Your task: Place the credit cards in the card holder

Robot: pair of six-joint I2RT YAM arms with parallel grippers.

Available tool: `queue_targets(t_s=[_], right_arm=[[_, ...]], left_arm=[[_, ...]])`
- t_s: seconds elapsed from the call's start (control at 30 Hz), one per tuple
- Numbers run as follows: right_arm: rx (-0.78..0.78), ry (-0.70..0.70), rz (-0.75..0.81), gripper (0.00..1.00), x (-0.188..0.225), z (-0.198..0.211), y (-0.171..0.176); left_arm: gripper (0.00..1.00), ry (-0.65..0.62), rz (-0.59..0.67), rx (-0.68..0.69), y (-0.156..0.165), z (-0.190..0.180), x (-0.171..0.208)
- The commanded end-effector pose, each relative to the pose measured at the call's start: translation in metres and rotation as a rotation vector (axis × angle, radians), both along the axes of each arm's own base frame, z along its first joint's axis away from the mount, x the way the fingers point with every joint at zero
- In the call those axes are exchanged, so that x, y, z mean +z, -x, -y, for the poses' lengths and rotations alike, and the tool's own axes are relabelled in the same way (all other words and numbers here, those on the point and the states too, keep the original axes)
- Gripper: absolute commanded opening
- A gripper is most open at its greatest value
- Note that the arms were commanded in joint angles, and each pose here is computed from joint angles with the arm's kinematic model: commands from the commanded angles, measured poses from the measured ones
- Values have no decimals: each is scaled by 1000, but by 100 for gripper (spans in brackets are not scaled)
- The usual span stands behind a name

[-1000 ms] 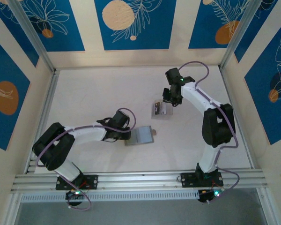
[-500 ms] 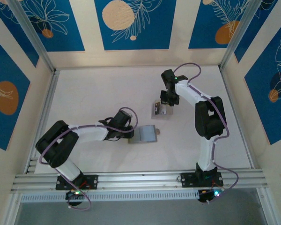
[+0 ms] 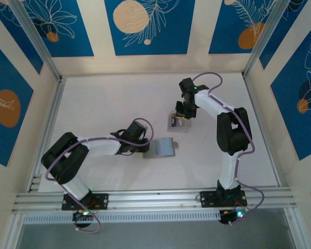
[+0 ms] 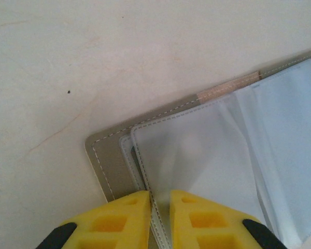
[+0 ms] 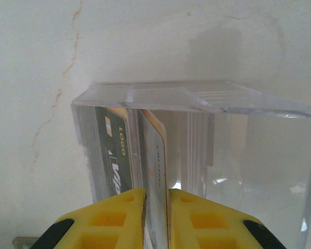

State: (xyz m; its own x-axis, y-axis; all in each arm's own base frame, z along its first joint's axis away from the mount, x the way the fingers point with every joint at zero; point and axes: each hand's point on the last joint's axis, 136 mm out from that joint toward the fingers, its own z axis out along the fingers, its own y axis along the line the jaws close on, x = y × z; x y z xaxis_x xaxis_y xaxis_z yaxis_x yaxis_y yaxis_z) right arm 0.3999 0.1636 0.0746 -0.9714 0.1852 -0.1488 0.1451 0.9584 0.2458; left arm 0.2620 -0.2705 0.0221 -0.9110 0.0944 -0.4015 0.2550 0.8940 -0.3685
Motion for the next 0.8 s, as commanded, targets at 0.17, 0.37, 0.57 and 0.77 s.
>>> queue_targets(t_s=[0.17,0.37,0.57,0.77], right_arm=[[7,-56,-13,22,16,3,13],[26,-49,-49,22,14,0,31],[34,-27,-70,22,13,-1,45],[38,-19,-96,21,8,-3,51]], left_arm=[[16,-159,-163,-26,39,-30,-48],[16,-158,-165,-26,40,-30,-49],[16,-159,-167,-28,40,-30,-51],[16,-158,-170,-27,41,-30,-52]])
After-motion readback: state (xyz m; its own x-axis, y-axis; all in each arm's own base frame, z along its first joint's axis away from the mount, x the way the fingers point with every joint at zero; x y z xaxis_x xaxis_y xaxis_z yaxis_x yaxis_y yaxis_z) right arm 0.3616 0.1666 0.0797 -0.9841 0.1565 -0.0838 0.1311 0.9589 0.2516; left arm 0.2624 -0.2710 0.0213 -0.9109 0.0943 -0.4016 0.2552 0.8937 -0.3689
